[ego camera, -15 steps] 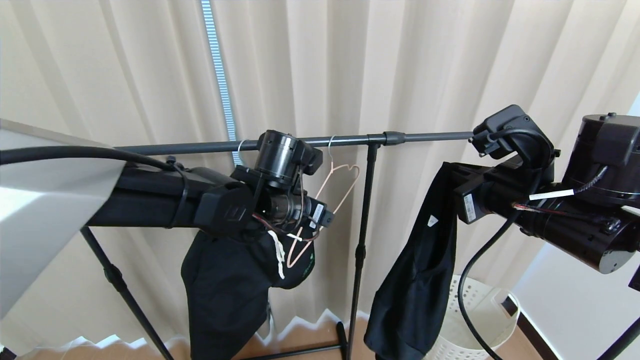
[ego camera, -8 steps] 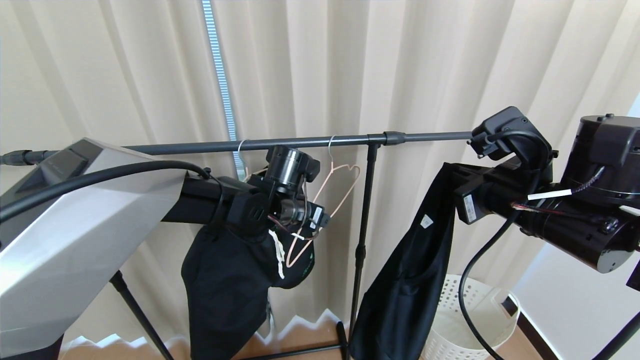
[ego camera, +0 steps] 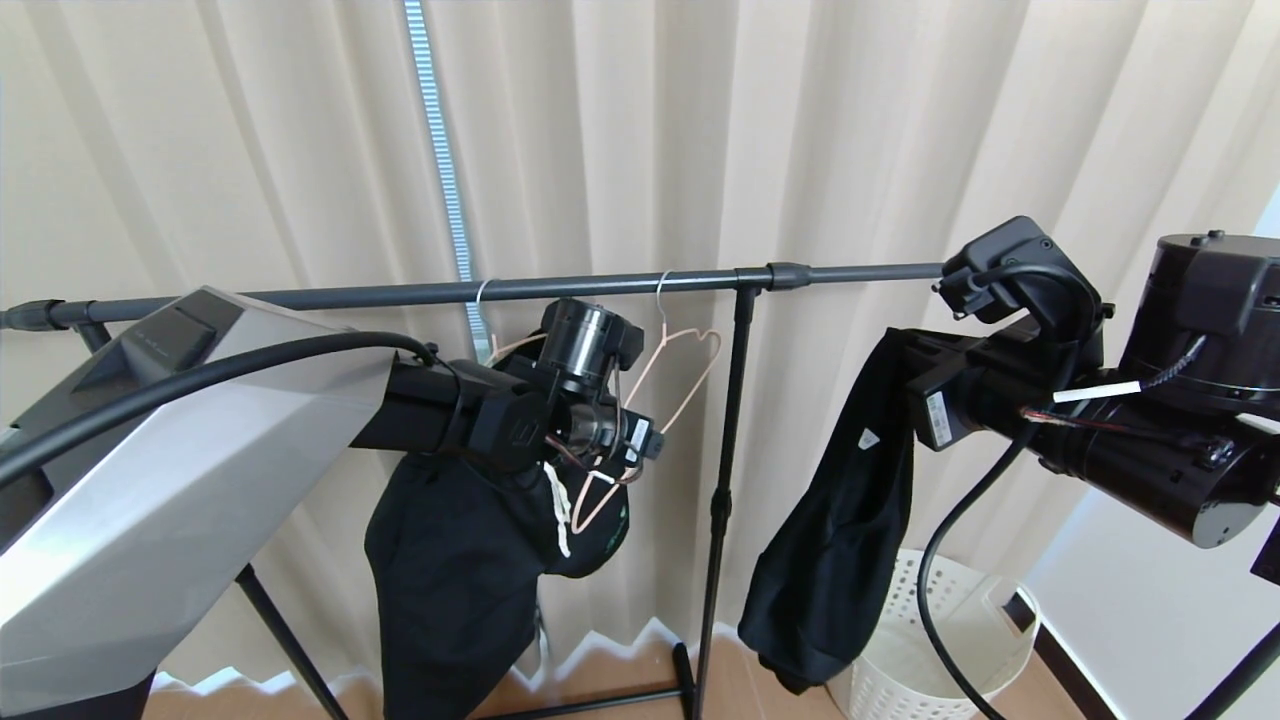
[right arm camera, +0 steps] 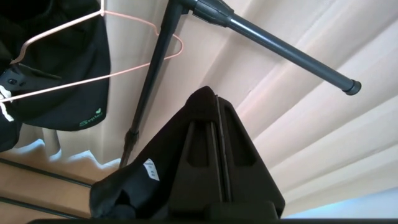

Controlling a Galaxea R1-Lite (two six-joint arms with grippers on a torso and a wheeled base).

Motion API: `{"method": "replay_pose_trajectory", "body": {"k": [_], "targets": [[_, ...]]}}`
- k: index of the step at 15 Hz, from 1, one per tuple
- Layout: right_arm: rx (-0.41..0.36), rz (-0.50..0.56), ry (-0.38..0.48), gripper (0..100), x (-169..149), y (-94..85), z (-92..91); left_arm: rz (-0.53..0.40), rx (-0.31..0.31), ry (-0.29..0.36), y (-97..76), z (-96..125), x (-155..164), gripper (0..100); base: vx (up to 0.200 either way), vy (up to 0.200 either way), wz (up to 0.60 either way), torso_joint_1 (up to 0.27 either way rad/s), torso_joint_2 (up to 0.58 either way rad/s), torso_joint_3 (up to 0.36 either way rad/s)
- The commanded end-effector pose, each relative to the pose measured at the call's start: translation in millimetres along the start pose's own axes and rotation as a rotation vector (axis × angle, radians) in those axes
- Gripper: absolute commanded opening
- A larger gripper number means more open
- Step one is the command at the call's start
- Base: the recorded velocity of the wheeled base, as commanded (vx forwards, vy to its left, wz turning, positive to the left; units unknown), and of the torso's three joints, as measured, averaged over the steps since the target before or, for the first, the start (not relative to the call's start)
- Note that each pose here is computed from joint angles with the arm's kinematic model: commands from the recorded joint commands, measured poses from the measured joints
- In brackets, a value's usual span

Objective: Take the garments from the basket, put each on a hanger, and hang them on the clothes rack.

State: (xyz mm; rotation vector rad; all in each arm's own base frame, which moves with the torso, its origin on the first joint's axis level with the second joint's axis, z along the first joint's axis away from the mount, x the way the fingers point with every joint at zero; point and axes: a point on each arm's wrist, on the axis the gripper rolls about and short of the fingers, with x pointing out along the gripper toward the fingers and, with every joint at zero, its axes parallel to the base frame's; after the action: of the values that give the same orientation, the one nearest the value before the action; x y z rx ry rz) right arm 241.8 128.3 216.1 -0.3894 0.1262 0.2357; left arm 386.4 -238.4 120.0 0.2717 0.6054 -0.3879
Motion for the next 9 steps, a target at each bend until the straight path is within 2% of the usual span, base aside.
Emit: {"method": "replay_pose_trajectory", "body": {"k": [1, 4, 5, 9], "targets": [[0.000, -0.001, -0.002, 0, -0.7, -0.3, 0.3, 0.000, 0.000, -0.001, 0.0, 0.3, -0.2, 100, 0.000, 0.000, 0.00, 0.000, 0.00, 0.000], [0.001, -0.002, -0.005, 0, -1.5, -0.6, 0.7, 0.000, -0.002, 0.021, -0.6, -4.7, -2.0, 100, 0.000, 0.000, 0.00, 0.000, 0.00, 0.000], [0.001, -0.002, -0.005, 0, -1.5, -0.6, 0.7, 0.000, -0.012, 0.008, -0.2, -1.6, -3.5, 0, 0.000, 0.000, 0.00, 0.000, 0.00, 0.000], [0.001, -0.001, -0.003, 0, -1.5, -0.6, 0.5, -0.001, -0.012, 0.003, 0.2, -0.9, -5.9, 0, 0.000, 0.000, 0.00, 0.000, 0.00, 0.000]]}}
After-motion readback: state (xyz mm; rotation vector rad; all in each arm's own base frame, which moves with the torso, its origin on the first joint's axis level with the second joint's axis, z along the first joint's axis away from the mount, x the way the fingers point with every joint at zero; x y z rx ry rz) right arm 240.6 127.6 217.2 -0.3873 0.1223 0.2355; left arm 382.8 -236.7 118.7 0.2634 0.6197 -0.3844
